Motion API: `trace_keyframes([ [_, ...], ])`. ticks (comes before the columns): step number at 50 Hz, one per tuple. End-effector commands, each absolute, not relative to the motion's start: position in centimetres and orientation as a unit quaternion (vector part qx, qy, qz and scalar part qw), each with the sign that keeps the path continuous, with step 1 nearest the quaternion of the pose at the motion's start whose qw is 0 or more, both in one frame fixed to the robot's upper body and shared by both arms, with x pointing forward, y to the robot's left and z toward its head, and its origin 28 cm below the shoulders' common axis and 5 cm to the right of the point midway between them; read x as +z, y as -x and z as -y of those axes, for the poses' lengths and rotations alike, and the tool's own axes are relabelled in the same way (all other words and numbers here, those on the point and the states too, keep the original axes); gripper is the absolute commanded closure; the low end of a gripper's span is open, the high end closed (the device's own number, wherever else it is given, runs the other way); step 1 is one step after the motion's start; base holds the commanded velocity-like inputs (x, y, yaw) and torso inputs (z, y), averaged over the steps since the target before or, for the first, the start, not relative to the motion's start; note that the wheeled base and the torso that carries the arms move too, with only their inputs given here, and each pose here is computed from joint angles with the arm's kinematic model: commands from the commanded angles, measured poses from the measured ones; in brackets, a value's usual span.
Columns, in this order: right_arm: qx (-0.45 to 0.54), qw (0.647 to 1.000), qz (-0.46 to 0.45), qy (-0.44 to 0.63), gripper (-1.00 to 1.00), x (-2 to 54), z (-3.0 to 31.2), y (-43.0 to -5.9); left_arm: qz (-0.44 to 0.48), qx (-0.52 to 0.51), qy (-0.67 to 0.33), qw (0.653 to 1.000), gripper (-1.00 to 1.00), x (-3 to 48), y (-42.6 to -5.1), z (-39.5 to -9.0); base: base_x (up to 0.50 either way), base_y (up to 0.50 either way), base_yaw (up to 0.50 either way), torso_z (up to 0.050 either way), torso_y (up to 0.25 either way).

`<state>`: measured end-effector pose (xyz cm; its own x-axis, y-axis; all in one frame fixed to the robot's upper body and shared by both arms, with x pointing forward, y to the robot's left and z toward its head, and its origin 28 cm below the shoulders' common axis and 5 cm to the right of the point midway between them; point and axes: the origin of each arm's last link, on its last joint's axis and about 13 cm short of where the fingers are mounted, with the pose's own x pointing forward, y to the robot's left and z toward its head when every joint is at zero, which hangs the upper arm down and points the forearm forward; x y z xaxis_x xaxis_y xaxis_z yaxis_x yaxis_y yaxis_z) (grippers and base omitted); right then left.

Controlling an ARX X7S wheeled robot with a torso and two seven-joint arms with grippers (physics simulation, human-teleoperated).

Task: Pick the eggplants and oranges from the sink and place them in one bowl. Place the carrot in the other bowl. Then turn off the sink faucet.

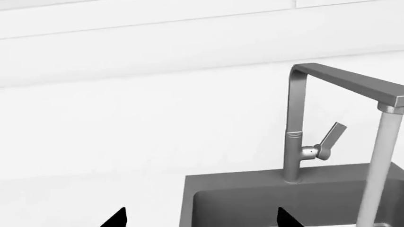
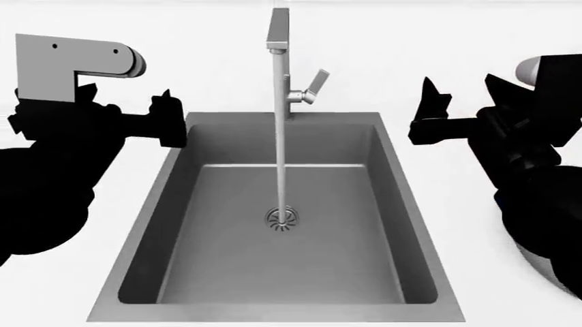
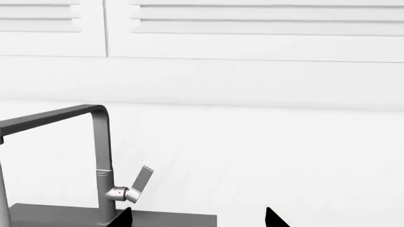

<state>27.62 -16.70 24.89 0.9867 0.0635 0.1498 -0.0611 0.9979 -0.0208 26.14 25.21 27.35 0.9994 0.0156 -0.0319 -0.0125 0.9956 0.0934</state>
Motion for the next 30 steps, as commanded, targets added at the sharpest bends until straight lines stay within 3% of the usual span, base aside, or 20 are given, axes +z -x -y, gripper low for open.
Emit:
trace_keyframes([
  [1,0.029,0.996,0.078,0.006,-1.00,25.30,16.61,-27.44,-0.013,-0.002,-0.045,0.999,-1.00,27.17,-26.07,-24.77,0.29,0.03,0.00,0.000,0.000],
  [23,0.029,0.997,0.074,0.006,-1.00,25.17,16.47,-27.61,-0.013,0.001,-0.042,0.999,-1.00,27.29,-26.23,-25.23,0.29,0.05,0.00,0.000,0.000],
  [30,0.023,0.997,0.072,-0.001,-1.00,25.13,16.50,-27.58,-0.016,-0.002,-0.043,0.999,-1.00,26.91,-26.20,-24.69,0.08,0.04,0.00,0.000,0.001],
])
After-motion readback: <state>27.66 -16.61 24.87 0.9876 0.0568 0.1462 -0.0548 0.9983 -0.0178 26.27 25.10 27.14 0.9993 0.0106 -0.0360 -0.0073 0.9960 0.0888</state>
